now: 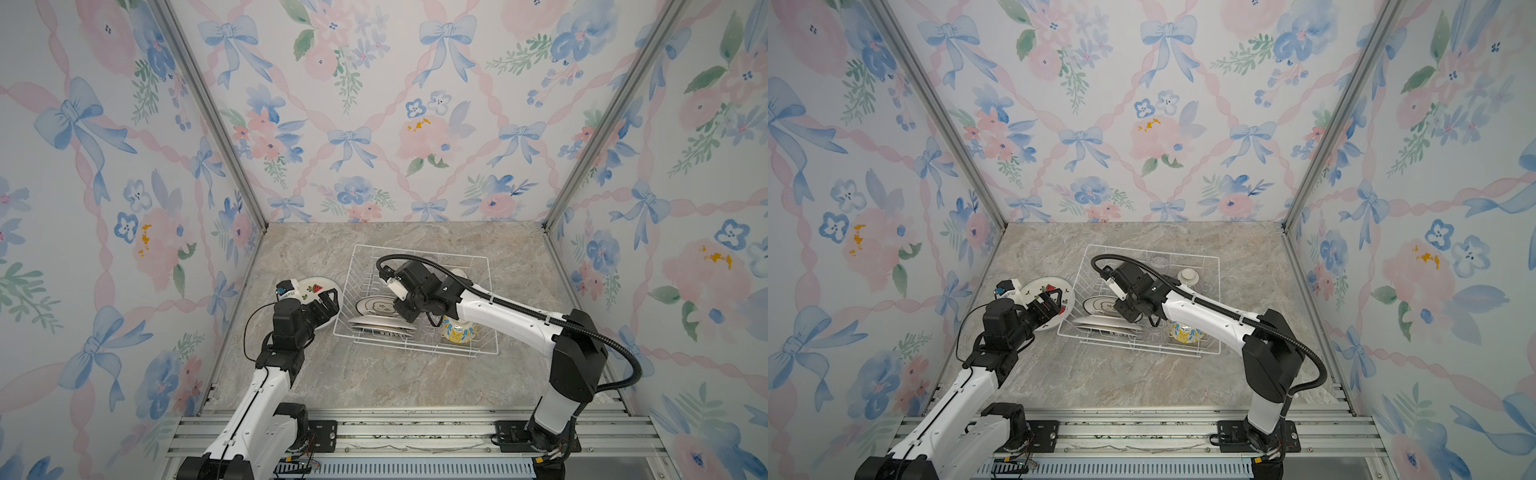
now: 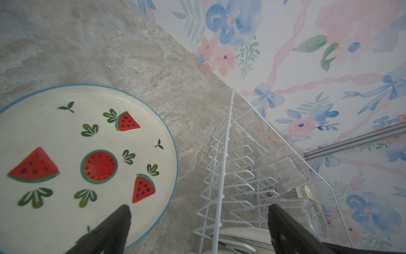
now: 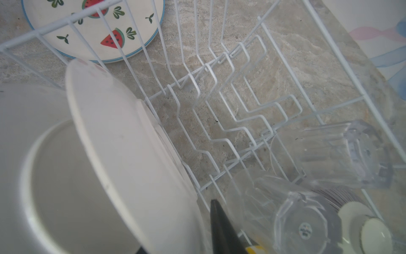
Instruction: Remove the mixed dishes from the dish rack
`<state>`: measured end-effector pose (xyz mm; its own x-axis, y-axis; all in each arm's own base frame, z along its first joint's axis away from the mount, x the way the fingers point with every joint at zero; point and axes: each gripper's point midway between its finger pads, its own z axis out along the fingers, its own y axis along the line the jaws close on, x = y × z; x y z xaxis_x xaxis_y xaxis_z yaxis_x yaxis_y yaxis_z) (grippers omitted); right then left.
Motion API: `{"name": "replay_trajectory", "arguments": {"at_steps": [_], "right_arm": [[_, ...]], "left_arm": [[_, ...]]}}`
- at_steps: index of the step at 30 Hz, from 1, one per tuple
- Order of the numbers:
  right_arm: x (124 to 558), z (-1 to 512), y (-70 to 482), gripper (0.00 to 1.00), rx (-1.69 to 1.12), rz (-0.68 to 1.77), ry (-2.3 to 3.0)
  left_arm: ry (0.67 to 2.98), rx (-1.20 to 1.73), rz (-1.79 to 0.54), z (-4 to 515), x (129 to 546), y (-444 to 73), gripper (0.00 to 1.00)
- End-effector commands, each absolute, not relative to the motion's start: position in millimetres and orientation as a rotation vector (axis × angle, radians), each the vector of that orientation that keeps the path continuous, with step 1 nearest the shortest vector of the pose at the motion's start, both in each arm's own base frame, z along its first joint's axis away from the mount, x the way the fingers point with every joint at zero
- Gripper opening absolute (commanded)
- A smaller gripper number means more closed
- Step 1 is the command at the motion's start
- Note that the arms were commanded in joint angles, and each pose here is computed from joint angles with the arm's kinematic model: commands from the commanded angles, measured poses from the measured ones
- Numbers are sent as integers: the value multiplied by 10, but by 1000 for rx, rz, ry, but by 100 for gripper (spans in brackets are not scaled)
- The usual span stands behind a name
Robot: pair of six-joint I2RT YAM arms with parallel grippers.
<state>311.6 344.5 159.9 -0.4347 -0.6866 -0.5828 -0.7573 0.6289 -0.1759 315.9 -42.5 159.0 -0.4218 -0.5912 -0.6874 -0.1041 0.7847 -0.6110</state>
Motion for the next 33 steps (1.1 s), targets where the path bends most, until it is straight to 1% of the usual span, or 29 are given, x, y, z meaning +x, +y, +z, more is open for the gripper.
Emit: {"name": "replay_trajectory", "arguments": {"at_steps": [1, 8, 14, 17, 18, 26, 29, 31, 32, 33], "right_arm": [[3183, 1856, 3356, 29, -1069, 127, 2148], [3116, 2055, 3319, 27, -1058, 180, 2059], [3065, 1907, 3376, 29, -1139, 197, 2104], [3068, 1873, 3397, 33, -1151, 202, 2116], [3084, 1765, 3415, 34, -1166, 193, 2137], [3126, 1694, 3525, 34, -1180, 222, 2142], [3137, 1665, 3580, 31, -1198, 239, 2138], [3155, 1653, 3594, 27, -1207, 236, 2142], [3161, 1645, 3596, 24, -1213, 230, 2145], [3167, 1648, 3595, 17, -1218, 220, 2144]], "left_arm": [[1948, -501, -580, 1602, 3152, -420, 98], [1925, -518, -592, 1657, 3134, -417, 98], [1913, -527, -587, 1658, 3100, -399, 98], [1916, -527, -584, 1650, 3086, -395, 98], [1919, -530, -582, 1633, 3078, -392, 98], [1911, -531, -582, 1669, 3075, -387, 98], [1902, -534, -591, 1716, 3089, -390, 98], [1896, -535, -597, 1765, 3103, -397, 98], [1893, -536, -600, 1791, 3116, -397, 98], [1894, -539, -603, 1805, 3126, -400, 98]]}}
